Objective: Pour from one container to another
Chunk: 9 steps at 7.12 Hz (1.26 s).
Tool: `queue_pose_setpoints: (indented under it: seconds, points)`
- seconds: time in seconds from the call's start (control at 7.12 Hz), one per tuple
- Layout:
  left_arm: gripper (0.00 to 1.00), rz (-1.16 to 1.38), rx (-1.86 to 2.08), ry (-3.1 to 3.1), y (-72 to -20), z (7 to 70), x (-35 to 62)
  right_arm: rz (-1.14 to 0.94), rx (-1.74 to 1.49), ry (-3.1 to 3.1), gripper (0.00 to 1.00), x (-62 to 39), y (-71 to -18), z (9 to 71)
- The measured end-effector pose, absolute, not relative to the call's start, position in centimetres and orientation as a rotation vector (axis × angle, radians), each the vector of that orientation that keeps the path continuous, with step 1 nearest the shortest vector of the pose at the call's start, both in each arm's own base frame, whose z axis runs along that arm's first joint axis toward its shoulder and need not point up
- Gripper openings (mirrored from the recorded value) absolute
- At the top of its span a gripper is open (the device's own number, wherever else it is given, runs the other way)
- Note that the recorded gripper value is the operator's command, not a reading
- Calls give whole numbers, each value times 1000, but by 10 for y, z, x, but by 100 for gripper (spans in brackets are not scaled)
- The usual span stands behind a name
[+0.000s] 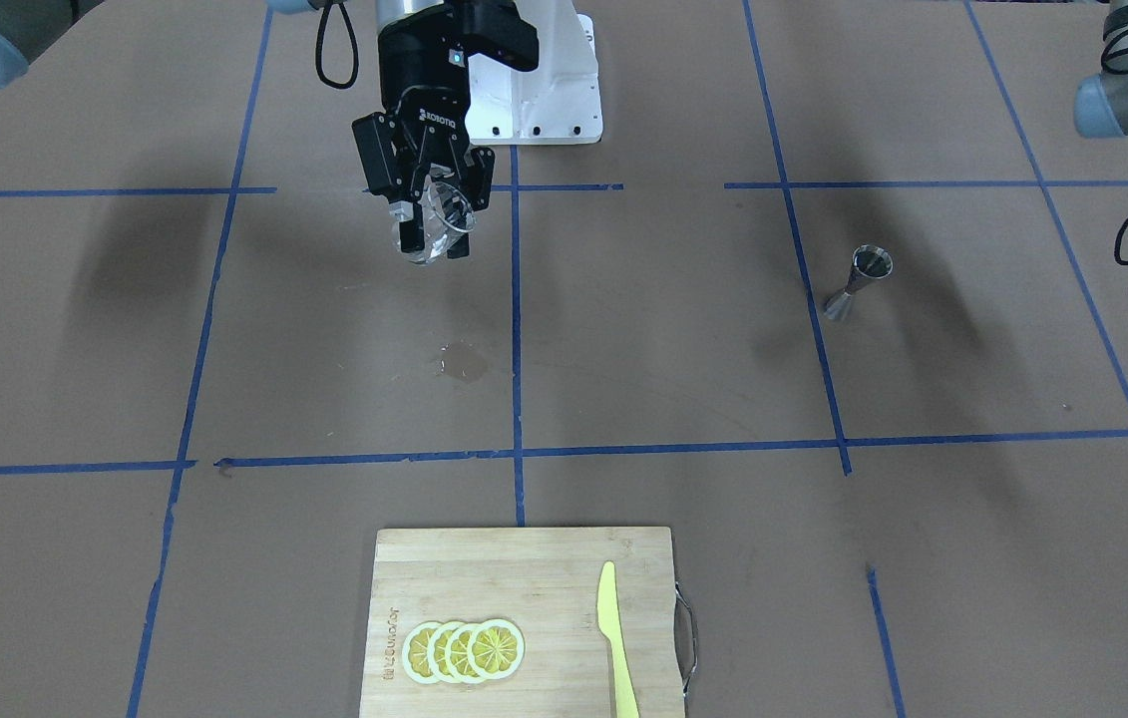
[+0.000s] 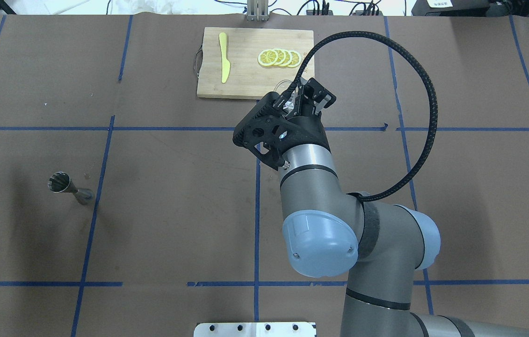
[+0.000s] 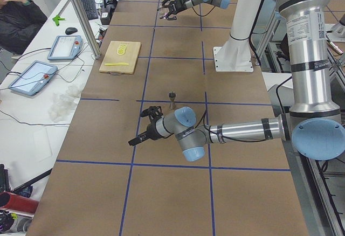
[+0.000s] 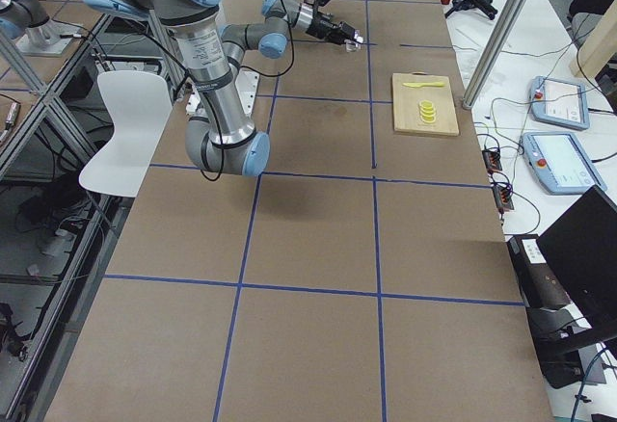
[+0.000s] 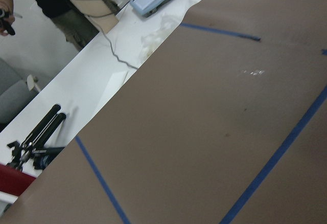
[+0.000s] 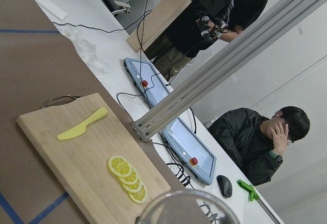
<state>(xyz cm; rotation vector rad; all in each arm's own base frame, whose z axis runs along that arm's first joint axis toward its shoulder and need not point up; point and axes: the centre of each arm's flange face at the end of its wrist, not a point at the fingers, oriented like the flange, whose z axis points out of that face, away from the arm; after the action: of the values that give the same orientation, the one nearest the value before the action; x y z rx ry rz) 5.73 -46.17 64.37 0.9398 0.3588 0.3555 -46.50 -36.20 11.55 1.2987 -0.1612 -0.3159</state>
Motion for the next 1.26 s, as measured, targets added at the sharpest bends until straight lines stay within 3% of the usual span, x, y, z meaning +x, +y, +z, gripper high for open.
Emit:
queue_pose_setpoints:
  seconds: [0.56, 1.26]
  points:
    - [100, 137, 492, 453, -506, 680, -5, -313, 1300, -166, 0, -462, -361, 116]
    - [100, -9, 65, 915, -476, 700, -43, -310, 1303, -173, 0, -458, -359, 115]
